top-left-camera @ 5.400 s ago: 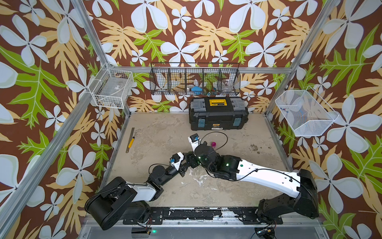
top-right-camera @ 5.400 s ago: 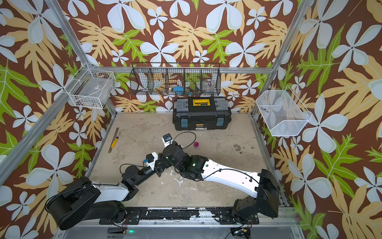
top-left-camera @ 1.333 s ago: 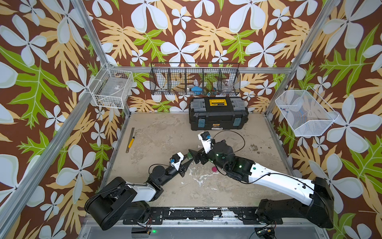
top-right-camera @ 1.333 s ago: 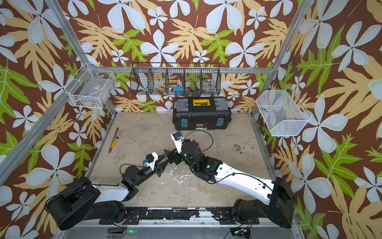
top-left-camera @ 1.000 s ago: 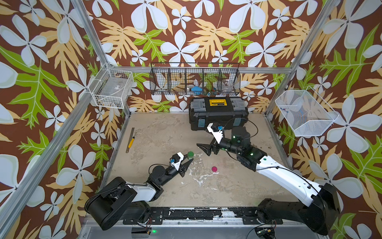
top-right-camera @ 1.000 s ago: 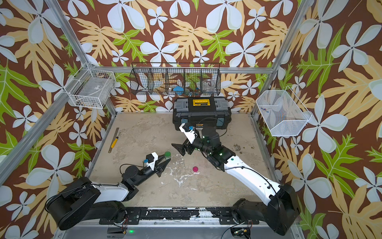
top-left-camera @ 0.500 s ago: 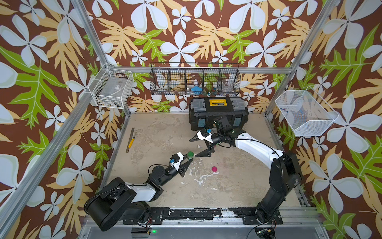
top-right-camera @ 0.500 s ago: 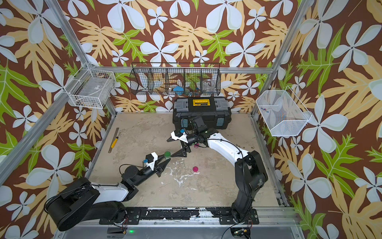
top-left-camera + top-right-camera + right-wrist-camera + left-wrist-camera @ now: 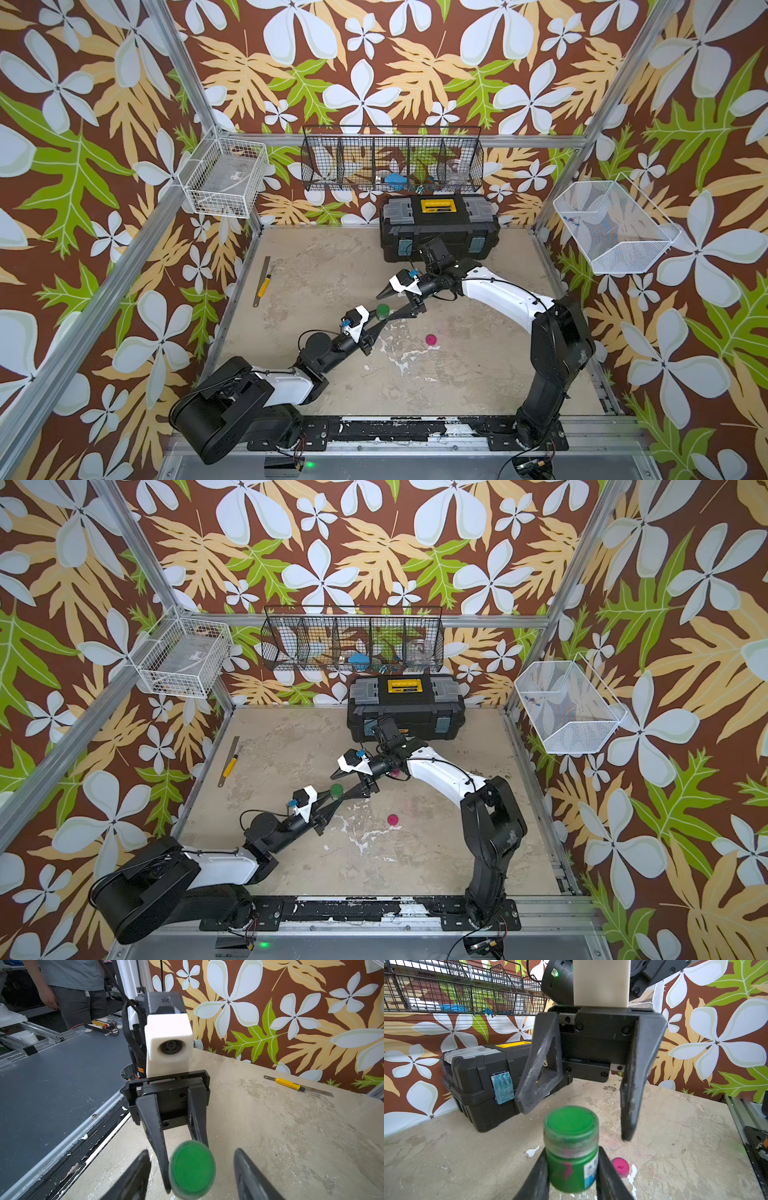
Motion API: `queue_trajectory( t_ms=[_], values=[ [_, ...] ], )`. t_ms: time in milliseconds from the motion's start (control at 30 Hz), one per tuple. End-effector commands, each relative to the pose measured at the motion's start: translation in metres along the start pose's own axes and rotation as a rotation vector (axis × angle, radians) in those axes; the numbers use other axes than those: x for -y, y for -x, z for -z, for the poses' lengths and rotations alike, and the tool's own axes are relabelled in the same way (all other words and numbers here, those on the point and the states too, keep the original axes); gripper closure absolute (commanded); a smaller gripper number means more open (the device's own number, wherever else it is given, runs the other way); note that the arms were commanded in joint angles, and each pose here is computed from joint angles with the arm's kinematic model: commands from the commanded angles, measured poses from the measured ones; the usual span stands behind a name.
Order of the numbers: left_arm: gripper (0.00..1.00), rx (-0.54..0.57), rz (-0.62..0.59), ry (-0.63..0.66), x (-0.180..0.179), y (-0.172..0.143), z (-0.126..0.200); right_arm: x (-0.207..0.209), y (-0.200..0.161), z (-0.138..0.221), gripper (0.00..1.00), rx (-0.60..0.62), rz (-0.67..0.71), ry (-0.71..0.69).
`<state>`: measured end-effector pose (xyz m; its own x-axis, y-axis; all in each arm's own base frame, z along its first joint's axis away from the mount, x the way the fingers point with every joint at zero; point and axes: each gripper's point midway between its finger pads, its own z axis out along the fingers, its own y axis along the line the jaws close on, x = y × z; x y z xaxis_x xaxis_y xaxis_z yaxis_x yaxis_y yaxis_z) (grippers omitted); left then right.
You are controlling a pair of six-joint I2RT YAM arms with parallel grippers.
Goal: Close the paint jar lid
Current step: Screw the lid onto the paint jar.
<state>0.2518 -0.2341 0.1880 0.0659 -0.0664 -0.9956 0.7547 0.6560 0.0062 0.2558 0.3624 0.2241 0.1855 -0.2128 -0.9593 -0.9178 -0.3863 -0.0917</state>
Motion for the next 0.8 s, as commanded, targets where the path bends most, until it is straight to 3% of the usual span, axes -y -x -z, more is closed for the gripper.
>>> queue_trajectory(
  t_ms=[0,767],
  values=[
    [0.88,0.026,-0.012,0.000,0.0000,0.0070,0.0000,0.0021,-0.0022,-0.0006,0.44,-0.008,-0.004,-0.007],
    [0.88,0.028,-0.012,0.001,-0.0003,0.0079,0.0002,0.0031,-0.0072,-0.0041,0.75,-0.063,-0.060,-0.037]
  ],
)
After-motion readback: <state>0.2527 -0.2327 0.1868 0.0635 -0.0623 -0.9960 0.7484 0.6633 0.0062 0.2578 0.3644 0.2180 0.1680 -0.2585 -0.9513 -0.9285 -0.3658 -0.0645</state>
